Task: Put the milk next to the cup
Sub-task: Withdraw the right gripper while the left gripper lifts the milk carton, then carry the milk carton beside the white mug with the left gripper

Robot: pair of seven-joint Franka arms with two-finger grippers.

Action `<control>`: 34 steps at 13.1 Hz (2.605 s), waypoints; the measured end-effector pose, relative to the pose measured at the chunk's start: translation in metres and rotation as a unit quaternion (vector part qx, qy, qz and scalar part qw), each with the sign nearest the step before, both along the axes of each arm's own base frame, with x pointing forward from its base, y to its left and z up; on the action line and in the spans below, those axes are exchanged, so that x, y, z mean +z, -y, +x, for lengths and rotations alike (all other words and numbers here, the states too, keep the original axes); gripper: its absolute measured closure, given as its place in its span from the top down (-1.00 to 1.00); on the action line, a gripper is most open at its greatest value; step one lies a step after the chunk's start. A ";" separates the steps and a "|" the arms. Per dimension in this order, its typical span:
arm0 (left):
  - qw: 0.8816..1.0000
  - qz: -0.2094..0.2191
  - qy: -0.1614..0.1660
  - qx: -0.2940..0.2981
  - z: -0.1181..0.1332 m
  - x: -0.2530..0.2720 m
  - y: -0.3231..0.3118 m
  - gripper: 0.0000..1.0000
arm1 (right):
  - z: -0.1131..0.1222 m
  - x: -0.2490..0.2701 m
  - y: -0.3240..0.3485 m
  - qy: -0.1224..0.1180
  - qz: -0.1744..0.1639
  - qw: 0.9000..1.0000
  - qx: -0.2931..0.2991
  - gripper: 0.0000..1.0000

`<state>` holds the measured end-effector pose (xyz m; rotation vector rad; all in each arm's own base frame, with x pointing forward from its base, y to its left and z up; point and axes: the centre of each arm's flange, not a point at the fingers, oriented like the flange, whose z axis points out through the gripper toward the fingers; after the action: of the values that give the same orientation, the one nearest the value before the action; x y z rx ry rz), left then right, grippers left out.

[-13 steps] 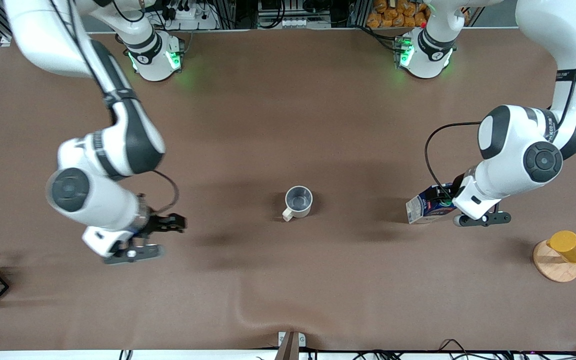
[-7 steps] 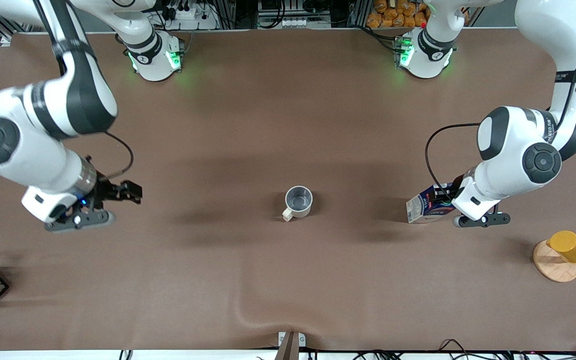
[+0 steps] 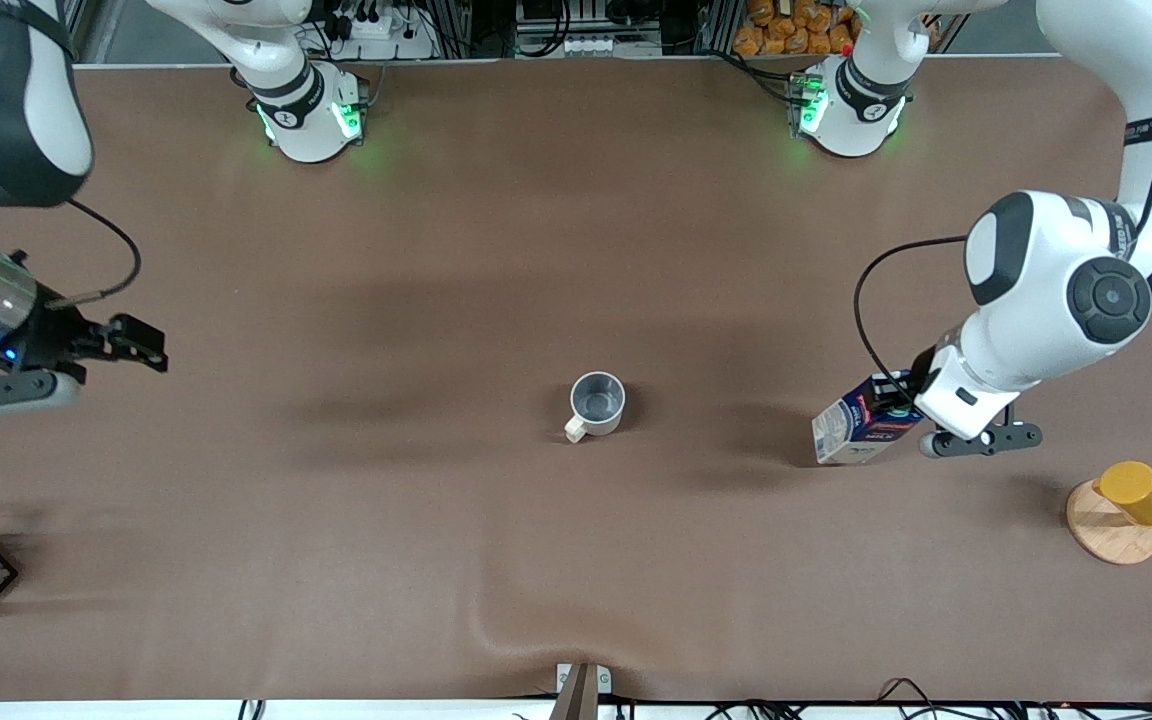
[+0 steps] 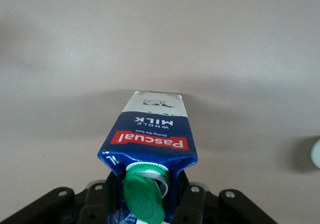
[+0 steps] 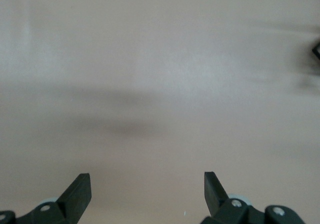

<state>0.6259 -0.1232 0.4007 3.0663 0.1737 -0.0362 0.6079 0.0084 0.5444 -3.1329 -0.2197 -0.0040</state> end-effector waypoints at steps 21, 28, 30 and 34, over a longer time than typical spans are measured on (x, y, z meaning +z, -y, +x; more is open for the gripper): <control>0.995 -0.004 -0.095 -0.029 -0.149 0.063 0.296 -0.12 | -0.055 0.077 0.042 -0.039 0.026 0.998 -0.040 1.00; 0.995 0.006 -0.088 -0.047 -0.141 0.003 0.344 -0.12 | -0.058 0.073 0.046 -0.042 0.021 0.998 -0.043 1.00; 0.995 0.005 -0.090 -0.039 -0.127 -0.012 0.340 -0.12 | -0.058 0.065 0.049 -0.049 0.022 0.997 -0.046 1.00; 0.997 -0.015 -0.072 -0.021 -0.109 -0.017 0.336 -0.12 | -0.058 0.045 0.067 -0.063 0.023 0.996 -0.062 1.00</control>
<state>0.5166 -0.4596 0.3842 3.0376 0.1166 -0.2591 0.5500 -0.0582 0.5898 -3.0796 -0.0225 0.1863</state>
